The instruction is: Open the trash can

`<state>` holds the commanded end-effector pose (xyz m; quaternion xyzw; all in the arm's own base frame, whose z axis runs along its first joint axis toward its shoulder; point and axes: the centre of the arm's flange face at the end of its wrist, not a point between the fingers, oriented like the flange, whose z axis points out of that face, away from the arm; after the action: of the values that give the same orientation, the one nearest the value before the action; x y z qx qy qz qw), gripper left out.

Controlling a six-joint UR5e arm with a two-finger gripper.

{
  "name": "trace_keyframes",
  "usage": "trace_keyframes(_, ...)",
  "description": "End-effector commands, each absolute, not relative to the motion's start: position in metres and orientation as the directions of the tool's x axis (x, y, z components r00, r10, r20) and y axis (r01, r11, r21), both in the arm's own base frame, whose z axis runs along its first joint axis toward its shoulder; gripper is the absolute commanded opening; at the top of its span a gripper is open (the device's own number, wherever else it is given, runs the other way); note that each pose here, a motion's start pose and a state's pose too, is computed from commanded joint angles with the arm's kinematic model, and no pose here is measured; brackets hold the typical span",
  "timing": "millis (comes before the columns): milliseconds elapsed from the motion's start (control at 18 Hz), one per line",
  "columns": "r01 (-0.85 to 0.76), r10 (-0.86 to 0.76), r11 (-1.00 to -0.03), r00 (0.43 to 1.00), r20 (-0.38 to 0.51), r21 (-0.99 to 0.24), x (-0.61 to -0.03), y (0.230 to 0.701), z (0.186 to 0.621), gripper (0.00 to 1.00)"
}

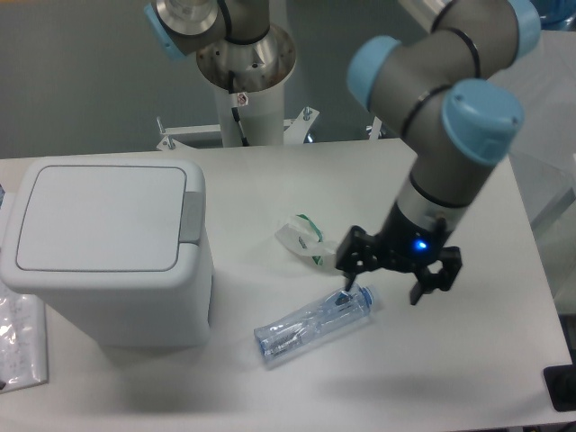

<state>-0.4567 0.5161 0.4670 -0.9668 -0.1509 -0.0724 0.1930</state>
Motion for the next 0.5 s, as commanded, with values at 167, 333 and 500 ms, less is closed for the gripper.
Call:
trace_keyframes(167,0.292,0.233,-0.886,0.952,0.2,-0.36,-0.419,0.518,0.48,1.0)
trace_keyframes(333,0.25,0.189,-0.894,0.963,0.192,-0.373,-0.371,0.515,0.497,1.0)
trace_keyframes(500,0.221,0.156,-0.893,0.969,0.19,-0.392,-0.341,0.514,0.51,1.0)
